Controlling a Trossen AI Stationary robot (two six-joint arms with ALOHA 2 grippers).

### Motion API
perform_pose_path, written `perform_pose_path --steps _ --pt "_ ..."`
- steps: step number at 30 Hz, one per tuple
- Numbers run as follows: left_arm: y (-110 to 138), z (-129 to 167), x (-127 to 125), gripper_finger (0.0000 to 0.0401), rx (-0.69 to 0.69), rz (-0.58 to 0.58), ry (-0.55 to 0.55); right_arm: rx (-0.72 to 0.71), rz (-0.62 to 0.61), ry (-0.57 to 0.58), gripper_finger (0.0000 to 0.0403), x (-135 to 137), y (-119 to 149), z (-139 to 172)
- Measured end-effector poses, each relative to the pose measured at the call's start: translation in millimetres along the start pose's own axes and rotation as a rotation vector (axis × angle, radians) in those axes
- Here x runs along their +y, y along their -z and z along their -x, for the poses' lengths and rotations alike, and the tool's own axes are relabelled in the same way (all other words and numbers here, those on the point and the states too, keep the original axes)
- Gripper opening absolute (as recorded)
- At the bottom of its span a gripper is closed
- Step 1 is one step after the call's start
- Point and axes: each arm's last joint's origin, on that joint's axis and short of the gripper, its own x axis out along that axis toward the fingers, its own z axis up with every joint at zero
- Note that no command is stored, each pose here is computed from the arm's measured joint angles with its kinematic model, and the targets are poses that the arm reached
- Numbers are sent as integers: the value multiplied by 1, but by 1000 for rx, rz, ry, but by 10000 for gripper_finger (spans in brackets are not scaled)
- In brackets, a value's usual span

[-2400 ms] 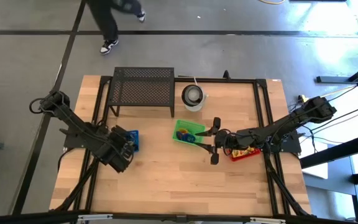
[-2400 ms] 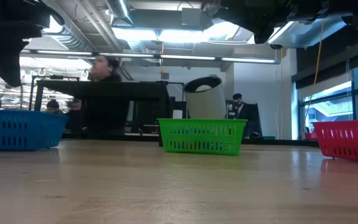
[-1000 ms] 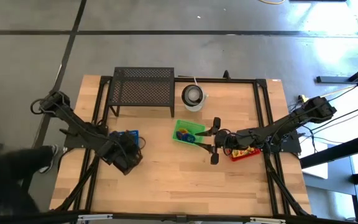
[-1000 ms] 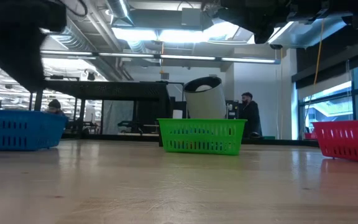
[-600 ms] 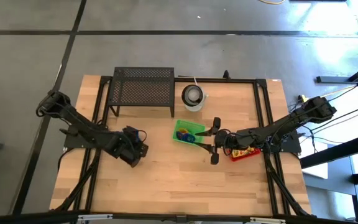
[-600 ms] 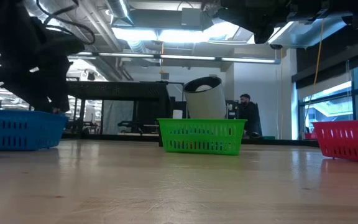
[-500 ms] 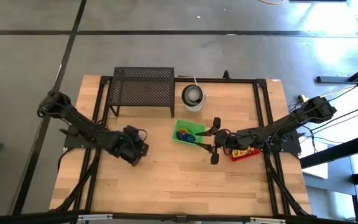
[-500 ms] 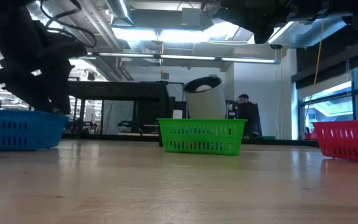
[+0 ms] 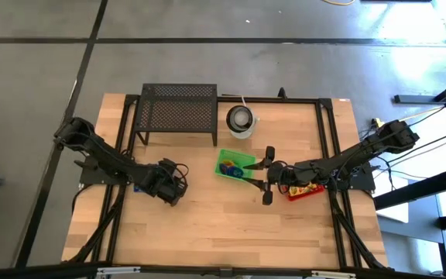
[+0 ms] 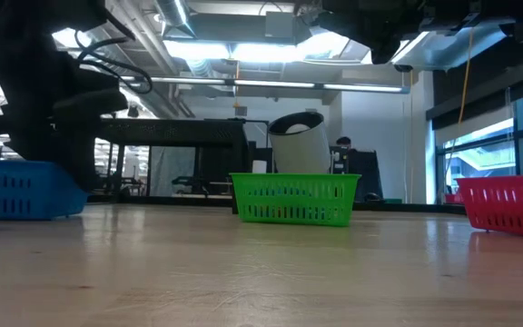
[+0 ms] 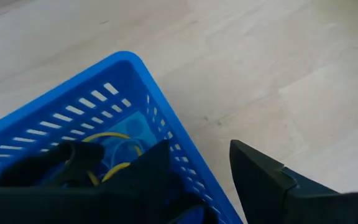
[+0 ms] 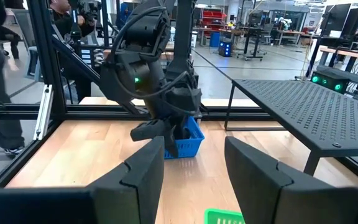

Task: Pick & Place Office Desk Supplies
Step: Put the blue bin on the shelf

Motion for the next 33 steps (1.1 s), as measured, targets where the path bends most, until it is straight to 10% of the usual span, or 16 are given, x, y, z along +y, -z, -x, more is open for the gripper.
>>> perform_pose_path --steps 16,33 --pt "7 4 -14 58 24 -65 150 4 2 1 169 0 0 0" --pt "30 23 -36 31 -25 -475 427 4 2 4 169 0 0 0"
